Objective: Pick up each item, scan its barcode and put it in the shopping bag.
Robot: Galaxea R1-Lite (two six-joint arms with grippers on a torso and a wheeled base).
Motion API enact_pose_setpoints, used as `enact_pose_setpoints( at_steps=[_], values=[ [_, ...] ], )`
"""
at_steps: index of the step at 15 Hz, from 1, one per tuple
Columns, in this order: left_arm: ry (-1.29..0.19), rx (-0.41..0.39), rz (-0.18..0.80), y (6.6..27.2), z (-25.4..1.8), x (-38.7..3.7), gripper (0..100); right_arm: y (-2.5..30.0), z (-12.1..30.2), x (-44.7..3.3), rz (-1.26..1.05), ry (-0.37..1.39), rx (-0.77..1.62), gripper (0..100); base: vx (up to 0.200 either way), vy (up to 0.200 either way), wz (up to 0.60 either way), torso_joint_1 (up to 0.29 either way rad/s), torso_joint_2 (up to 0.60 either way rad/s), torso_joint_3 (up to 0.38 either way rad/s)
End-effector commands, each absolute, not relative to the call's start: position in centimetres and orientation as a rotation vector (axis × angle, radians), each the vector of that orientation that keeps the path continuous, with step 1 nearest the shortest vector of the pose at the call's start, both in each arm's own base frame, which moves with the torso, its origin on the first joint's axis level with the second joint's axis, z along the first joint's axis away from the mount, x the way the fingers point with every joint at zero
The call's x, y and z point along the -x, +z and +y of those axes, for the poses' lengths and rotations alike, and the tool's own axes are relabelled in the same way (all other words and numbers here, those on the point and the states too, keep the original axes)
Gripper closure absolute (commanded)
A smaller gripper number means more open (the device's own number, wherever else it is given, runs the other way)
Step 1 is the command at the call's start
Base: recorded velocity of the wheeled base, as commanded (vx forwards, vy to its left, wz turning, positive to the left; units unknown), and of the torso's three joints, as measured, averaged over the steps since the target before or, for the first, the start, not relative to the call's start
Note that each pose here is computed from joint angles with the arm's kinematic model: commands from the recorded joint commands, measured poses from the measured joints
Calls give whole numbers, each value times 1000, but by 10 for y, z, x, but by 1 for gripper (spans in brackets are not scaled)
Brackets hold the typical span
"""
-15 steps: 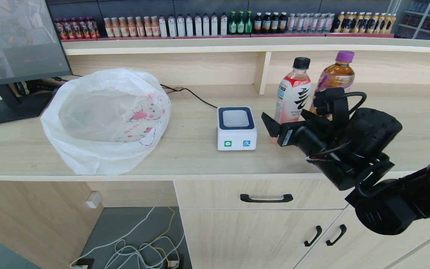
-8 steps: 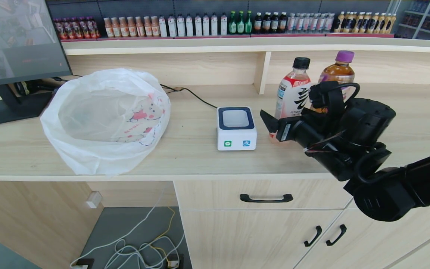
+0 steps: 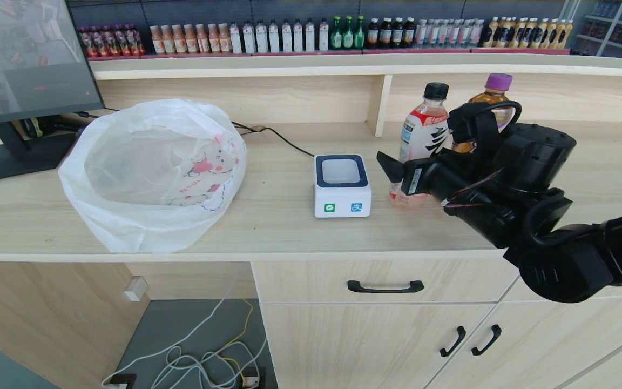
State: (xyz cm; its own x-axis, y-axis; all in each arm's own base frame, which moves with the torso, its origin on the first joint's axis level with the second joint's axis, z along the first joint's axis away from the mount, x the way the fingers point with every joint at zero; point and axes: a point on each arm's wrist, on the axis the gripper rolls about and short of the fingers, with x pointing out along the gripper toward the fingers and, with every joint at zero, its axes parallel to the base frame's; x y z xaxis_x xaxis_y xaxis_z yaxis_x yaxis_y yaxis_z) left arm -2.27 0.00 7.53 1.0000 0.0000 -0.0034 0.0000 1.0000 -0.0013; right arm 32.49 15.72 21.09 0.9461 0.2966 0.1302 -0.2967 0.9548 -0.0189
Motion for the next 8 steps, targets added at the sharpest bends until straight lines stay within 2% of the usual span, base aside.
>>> enact_pose_setpoints(
  at_steps=[1, 8],
  values=[
    [0, 2, 3, 75, 0, 23, 0, 211, 158, -325, -134, 304, -1, 0, 0, 0, 0, 0, 0, 0],
    [2, 2, 3, 75, 0, 23, 0, 202, 154, -333, -110, 288, 4, 0, 0, 0, 0, 0, 0, 0]
  ],
)
